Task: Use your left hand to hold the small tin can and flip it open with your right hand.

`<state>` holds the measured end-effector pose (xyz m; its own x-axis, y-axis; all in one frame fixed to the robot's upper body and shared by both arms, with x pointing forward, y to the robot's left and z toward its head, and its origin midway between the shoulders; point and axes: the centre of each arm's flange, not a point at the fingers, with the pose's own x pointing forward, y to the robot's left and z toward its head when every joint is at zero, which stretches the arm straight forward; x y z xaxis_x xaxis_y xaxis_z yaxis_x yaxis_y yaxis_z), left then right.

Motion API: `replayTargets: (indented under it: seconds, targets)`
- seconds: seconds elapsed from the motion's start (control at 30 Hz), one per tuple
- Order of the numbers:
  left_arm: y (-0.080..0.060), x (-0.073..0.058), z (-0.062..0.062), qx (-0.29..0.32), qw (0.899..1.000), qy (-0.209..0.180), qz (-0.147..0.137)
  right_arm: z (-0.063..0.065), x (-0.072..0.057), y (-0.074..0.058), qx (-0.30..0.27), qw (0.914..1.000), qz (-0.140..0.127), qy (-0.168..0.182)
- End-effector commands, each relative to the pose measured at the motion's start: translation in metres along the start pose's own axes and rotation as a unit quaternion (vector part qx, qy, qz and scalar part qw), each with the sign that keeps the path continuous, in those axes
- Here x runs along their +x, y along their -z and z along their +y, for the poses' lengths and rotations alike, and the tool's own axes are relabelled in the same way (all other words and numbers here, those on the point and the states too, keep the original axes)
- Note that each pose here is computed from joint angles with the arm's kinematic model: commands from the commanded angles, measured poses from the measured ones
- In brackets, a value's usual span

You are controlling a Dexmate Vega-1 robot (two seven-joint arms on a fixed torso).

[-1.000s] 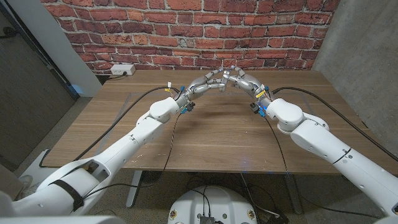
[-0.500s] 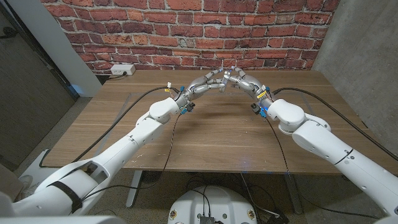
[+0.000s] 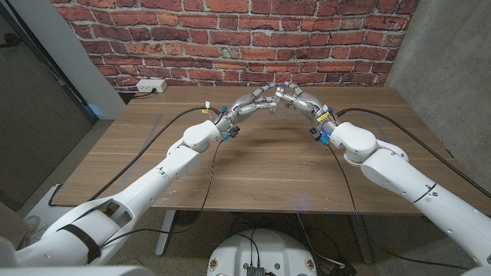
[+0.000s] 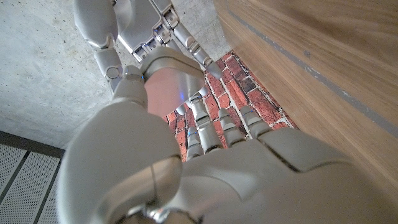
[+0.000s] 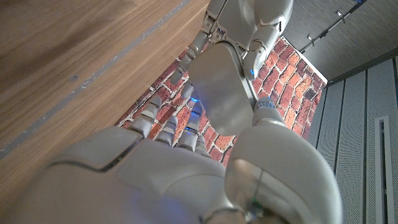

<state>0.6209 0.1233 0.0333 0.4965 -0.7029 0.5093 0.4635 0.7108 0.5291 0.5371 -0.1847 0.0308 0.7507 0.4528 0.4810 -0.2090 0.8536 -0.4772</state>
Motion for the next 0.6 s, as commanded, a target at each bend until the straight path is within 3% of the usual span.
replayTargets:
  seconds: [0.03, 0.6]
  targets:
    - [-0.0007, 0.0000, 0.0009, 0.000, 1.000, 0.003, -0.004, -0.0019, -0.0023, 0.0003, 0.001, 1.0000, 0.002, 0.005]
    - [0.0012, -0.0044, 0.0020, -0.003, 1.000, -0.006, -0.003, -0.0010, -0.0033, -0.0005, 0.009, 0.9999, 0.001, 0.010]
